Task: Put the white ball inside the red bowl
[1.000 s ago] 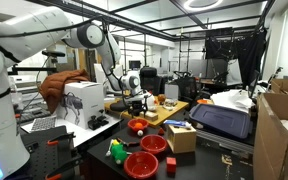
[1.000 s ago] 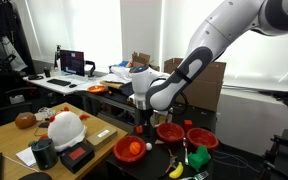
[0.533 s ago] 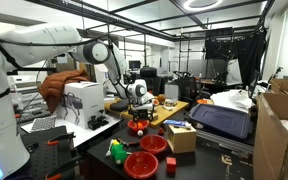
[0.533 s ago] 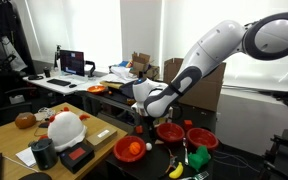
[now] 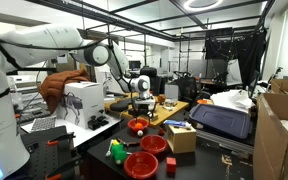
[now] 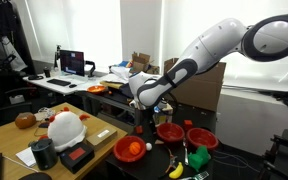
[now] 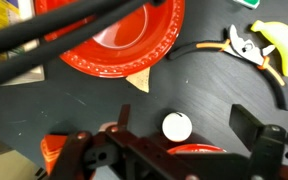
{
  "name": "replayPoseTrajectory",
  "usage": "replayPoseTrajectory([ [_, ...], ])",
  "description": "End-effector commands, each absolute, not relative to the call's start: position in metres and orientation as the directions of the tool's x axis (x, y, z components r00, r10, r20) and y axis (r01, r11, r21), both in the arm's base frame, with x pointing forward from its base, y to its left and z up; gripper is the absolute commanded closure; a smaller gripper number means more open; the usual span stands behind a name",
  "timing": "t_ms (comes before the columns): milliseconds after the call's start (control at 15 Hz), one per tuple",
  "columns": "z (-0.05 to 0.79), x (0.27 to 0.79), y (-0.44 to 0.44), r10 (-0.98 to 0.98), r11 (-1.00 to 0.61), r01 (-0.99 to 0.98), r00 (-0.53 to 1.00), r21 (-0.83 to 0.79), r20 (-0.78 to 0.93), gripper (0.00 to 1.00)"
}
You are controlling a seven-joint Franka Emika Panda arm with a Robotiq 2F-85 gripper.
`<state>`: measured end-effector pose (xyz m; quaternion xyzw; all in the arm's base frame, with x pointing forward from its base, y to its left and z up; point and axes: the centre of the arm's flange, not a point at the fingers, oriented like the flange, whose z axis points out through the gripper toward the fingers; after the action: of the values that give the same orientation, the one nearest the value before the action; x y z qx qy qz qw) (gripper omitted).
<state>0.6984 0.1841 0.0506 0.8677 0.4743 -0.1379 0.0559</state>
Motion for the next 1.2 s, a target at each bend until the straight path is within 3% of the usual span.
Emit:
replayPoseTrajectory([
  [0,0.047,0.705,0.190,0.816,-0.551,0.824,0.499,-0.133,-0.292,0.00],
  [467,0.022,0.692,0.215,0.837,-0.542,0.800,0.487,-0.258,-0.248,0.00],
  [1133,-0.009,0.695,0.222,0.844,-0.535,0.819,0.507,-0.206,-0.177,0.00],
])
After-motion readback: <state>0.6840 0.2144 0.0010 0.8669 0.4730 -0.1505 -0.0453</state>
